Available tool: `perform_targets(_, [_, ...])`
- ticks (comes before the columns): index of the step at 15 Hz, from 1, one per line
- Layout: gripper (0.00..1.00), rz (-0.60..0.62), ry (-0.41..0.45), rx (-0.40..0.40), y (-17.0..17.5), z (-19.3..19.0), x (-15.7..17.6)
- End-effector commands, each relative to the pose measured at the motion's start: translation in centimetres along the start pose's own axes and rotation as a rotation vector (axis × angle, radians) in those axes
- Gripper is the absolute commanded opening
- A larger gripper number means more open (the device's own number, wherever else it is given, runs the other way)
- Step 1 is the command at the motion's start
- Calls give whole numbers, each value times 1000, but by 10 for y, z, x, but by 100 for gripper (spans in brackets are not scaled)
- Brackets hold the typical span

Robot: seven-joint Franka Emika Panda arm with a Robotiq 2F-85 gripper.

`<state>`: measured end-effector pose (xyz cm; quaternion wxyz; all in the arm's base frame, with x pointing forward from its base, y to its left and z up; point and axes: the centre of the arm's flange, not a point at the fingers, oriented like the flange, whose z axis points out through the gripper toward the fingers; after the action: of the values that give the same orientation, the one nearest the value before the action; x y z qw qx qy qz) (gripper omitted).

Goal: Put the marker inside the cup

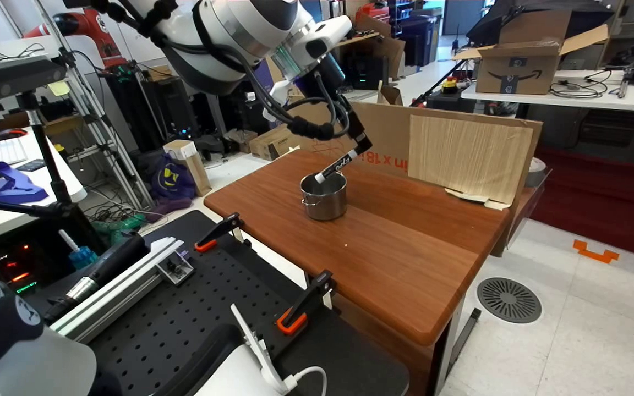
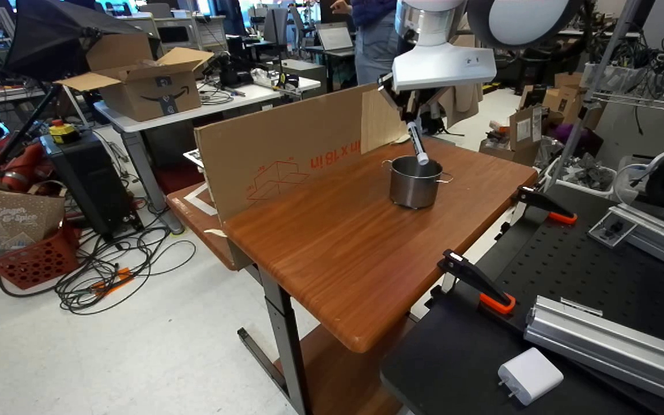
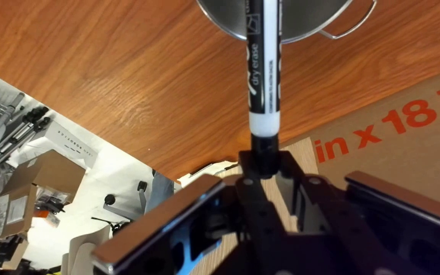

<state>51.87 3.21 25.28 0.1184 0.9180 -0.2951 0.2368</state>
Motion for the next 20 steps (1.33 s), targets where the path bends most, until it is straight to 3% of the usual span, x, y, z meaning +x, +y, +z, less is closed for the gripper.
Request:
perform_targets(1, [5, -7, 37, 1, 0, 0, -11])
perform_targets(12, [5, -38, 47, -62, -12, 22, -34])
perform_targets(13, [44, -41, 43, -70, -11, 23, -35])
perform_targets(16, [58, -38, 39, -81, -11, 26, -35])
perform_targets(20, [88, -25, 33, -81, -9, 28, -33])
